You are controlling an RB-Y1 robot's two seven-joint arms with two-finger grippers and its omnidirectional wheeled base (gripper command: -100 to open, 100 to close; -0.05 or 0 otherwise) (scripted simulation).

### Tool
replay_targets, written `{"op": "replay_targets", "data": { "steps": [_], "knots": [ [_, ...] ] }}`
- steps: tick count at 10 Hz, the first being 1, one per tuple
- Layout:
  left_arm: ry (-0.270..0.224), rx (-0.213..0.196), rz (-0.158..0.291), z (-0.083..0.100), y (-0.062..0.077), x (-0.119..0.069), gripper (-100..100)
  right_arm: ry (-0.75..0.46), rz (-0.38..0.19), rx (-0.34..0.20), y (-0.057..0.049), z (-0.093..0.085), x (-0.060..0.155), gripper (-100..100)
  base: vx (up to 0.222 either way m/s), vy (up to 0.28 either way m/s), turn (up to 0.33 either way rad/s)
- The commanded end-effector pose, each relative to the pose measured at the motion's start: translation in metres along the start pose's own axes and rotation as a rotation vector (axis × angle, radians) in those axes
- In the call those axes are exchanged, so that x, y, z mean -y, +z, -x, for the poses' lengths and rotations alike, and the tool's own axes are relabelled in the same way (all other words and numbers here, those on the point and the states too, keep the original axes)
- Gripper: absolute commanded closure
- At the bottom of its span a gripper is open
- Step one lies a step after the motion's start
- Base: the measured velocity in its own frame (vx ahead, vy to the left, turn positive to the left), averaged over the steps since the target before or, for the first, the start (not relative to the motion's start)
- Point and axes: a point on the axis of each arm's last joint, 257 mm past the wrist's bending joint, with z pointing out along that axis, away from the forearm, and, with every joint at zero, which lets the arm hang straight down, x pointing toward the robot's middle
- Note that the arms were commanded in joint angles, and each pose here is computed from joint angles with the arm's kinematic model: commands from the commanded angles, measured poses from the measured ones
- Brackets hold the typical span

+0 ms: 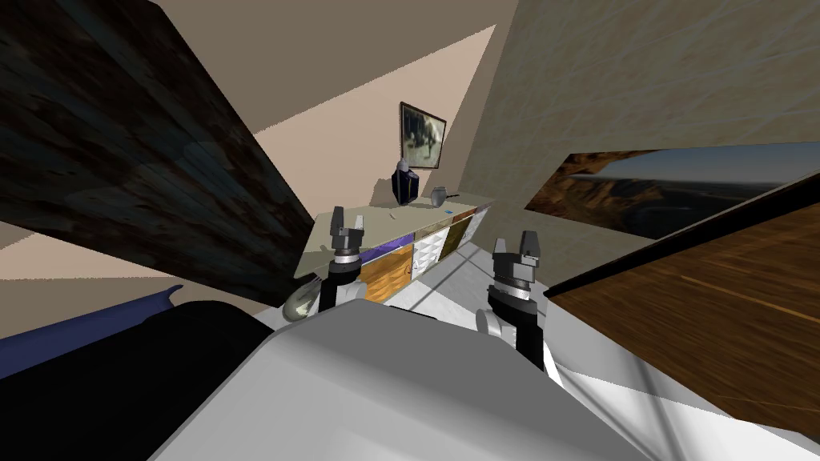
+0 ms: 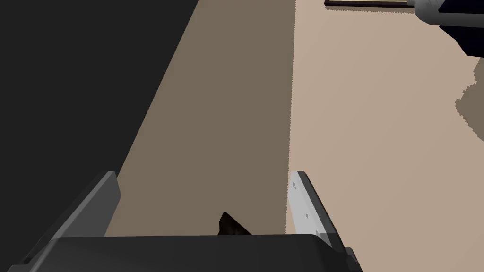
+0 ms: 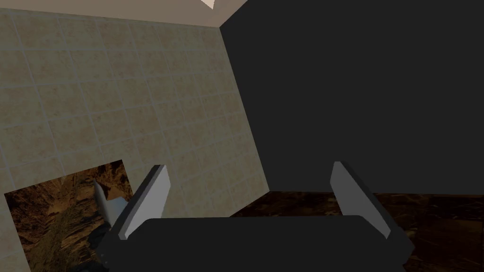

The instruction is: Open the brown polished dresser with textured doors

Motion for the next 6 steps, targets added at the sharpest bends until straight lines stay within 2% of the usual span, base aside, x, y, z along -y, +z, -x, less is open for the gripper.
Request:
{"op": "replay_targets", "data": {
  "steps": [1,6],
  "knots": [
    [0.000,0.000,0.000,0.0000,0.0000,0.0000,0,0.000,0.000,0.000,0.0000,0.0000,0.0000,0,0.000,0.000,0.000],
    [0.000,0.000,0.000,0.0000,0.0000,0.0001,0,0.000,0.000,0.000,0.0000,0.0000,-0.0001,0,0.000,0.000,0.000]
  ]
}}
